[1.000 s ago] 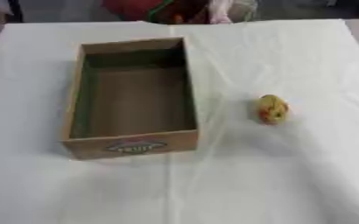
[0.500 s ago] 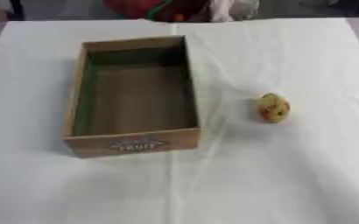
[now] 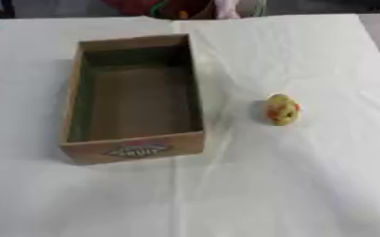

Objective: Pick up objects on the table and place them in the box.

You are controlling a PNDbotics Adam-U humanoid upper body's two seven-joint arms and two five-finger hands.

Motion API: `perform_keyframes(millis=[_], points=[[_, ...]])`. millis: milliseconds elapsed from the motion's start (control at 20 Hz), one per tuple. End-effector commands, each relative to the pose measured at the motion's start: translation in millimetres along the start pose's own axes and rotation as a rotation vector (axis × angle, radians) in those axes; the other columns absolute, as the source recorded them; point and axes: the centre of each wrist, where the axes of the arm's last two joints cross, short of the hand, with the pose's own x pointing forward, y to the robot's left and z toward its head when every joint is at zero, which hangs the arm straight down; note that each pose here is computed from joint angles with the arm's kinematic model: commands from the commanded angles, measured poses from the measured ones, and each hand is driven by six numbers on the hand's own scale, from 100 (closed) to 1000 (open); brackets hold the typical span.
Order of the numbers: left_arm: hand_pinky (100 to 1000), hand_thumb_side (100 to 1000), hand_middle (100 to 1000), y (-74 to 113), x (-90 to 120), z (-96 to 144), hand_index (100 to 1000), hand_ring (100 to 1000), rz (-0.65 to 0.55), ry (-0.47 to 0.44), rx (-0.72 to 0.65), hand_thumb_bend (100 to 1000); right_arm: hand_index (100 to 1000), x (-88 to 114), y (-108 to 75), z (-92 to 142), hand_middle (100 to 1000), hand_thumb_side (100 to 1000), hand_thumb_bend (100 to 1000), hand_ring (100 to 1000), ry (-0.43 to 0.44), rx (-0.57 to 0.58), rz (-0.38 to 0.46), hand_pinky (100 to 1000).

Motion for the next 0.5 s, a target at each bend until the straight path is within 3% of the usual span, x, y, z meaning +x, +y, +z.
perform_keyframes(millis=[50,200,500], points=[[378,853,485,-0.6,7,-5,675,394,0.009,-0.031,-0.016,100,901,9,-15.5,-5,798,952,288,724,-0.014,0.080,0.133,721],[378,851,485,-1.0,7,-4,675,394,0.011,-0.029,-0.022,100,923,10,-14.7,-10,820,873,348,758,-0.010,0.197,0.187,741],[378,851,485,-0.9,6,-4,675,394,0.011,-0.027,-0.027,100,905,0,-14.7,-21,810,626,486,773,0.003,0.411,0.262,747]])
